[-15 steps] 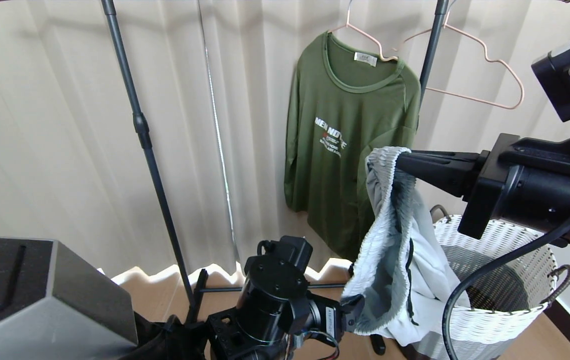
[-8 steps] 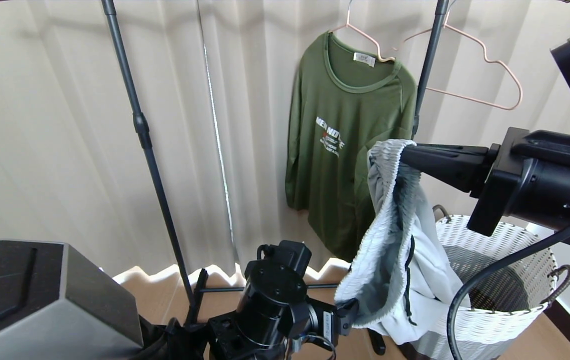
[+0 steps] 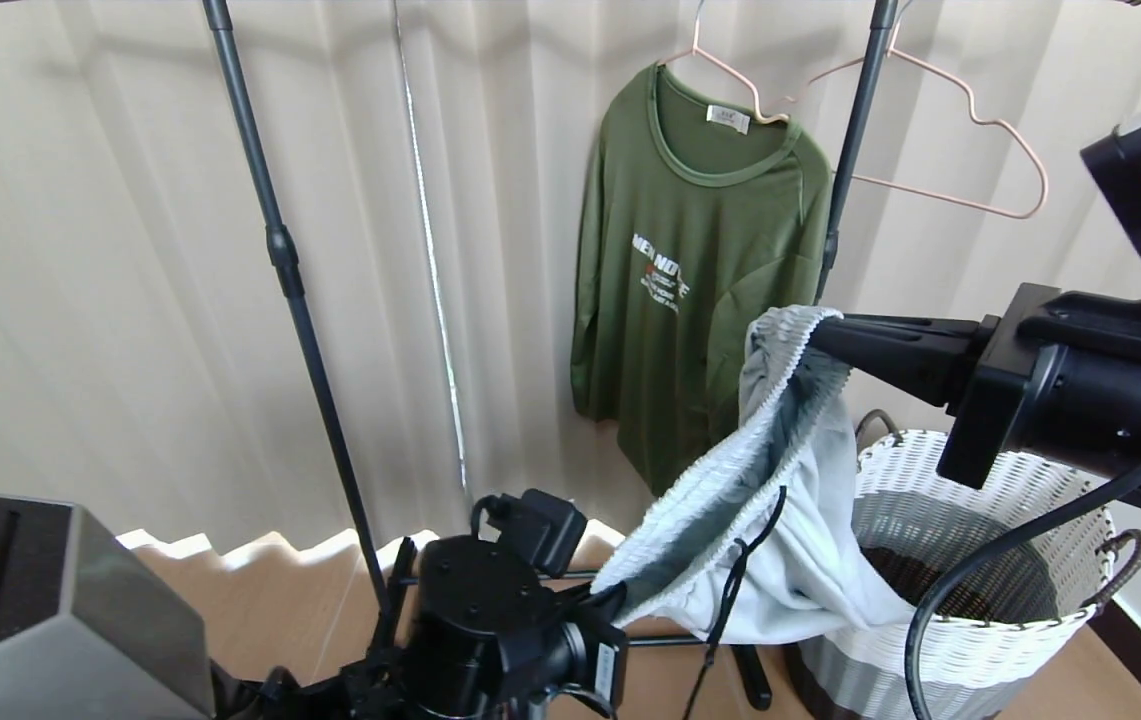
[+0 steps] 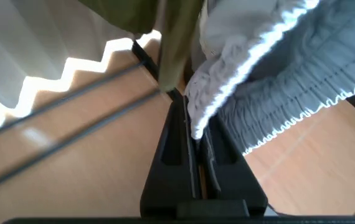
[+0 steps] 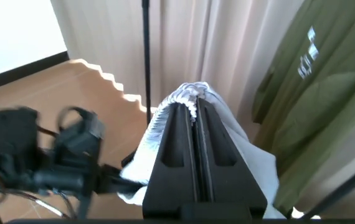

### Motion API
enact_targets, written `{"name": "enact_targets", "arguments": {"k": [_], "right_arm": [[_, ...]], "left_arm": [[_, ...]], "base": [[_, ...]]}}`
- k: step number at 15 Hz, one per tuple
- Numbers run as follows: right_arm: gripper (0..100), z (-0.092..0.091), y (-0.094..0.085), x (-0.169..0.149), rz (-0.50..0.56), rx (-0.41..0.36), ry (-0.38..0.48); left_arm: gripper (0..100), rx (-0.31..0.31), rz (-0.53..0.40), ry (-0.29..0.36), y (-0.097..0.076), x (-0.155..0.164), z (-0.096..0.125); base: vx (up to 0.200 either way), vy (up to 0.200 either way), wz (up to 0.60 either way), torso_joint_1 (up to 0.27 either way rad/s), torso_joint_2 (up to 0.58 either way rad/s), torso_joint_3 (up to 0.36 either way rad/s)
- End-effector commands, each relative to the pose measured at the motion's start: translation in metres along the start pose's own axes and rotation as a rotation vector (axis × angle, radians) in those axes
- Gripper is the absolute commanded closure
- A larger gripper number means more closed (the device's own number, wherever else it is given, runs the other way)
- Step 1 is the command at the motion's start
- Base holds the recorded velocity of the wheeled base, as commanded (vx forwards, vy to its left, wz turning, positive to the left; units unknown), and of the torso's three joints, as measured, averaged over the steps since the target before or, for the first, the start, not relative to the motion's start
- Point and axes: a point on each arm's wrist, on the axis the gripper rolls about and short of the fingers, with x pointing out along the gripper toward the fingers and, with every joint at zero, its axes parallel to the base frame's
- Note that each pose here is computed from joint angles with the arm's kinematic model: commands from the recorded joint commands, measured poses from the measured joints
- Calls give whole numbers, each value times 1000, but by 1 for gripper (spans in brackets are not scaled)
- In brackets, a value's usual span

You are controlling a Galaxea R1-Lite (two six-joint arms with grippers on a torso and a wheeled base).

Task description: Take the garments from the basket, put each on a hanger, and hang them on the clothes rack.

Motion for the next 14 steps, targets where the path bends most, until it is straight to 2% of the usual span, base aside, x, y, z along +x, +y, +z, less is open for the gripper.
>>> {"name": "enact_targets", "arguments": {"k": [1, 2, 3, 4, 6, 7, 8, 9, 10, 14], "right_arm": [[100, -15, -6, 11, -22, 10, 59], [100, -18, -7, 18, -22, 10, 77], [100, -19, -7, 18, -22, 10, 79], [100, -19, -9, 30, -21, 12, 77], [100, -16, -9, 41, -13, 3, 10], [100, -14, -9, 44, -9, 0, -12], [100, -11, -9, 54, -3, -7, -60], [100, -10, -8, 55, 0, -7, -64], [100, 0, -6, 61, 10, -12, -114], [100, 25, -6, 57, 10, 6, -204]], "left_arm": [[100, 3, 89, -131, 38, -37, 24], [100, -17, 128, -174, 52, -48, 38], [100, -19, 130, -179, 53, -48, 39], [100, -50, 176, -229, 80, -76, 65], [100, -68, 193, -295, 99, -109, 96], [100, -70, 197, -311, 103, -119, 105], [100, -69, 198, -361, 113, -146, 130], [100, -68, 197, -367, 114, -148, 133], [100, -44, 162, -438, 117, -177, 162], [100, -11, 154, -523, 114, -202, 203]], "base": [[0, 0, 0, 0, 0, 0], [0, 0, 0, 0, 0, 0], [0, 0, 0, 0, 0, 0], [0, 0, 0, 0, 0, 0], [0, 0, 0, 0, 0, 0], [0, 0, 0, 0, 0, 0], [0, 0, 0, 0, 0, 0], [0, 0, 0, 0, 0, 0], [0, 0, 0, 0, 0, 0], [0, 0, 0, 0, 0, 0]]}}
